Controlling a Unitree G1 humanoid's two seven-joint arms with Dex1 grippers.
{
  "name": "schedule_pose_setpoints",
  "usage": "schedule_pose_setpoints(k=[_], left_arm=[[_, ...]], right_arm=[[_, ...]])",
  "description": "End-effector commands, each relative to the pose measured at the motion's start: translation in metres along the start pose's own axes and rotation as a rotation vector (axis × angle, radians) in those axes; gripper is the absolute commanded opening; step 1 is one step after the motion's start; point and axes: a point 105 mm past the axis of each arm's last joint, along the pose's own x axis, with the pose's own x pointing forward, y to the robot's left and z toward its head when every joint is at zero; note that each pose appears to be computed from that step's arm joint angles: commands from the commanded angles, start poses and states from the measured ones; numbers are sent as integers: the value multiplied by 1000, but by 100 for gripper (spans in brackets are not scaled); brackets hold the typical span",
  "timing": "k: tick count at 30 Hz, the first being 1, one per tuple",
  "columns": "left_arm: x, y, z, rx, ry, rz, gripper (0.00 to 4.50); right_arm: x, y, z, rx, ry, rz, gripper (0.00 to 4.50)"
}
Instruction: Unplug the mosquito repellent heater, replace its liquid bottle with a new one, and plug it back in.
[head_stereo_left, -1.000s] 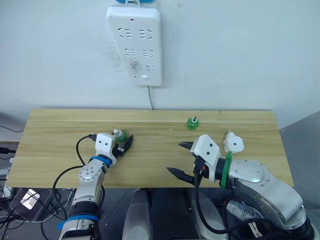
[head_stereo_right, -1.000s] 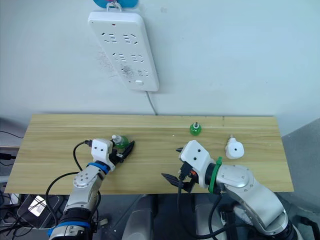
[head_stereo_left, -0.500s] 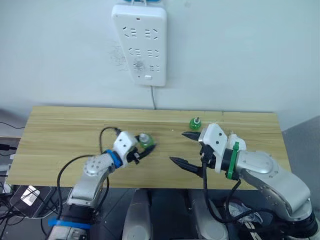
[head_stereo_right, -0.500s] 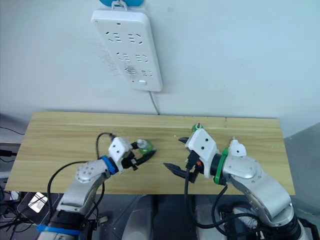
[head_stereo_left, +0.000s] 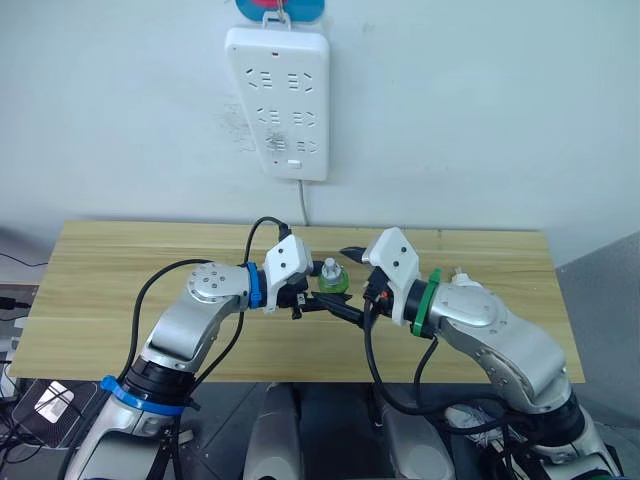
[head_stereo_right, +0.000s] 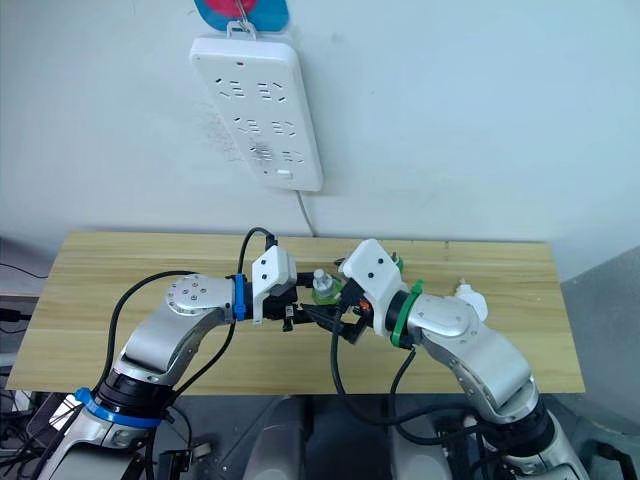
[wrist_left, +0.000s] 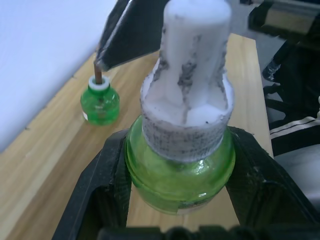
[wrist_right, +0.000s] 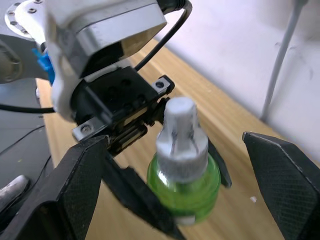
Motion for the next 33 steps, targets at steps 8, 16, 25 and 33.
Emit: schedule_pose_setpoints(k=[8, 16, 25, 33], left_arm=[[-4, -10, 16, 39, -55, -66, 226], [-15, -38, 25, 134, -83, -317, 226], [-23, -41, 26, 126, -35, -329, 226], [-12, -25, 15, 114, -7, -144, 226]], right_arm=[[-2, 19, 6, -68, -73, 145, 106], [-19, 24, 5, -238, -69, 560, 106], [-32, 10, 22, -251, -71, 540, 246], [-50, 0, 24, -247, -85, 230, 388]])
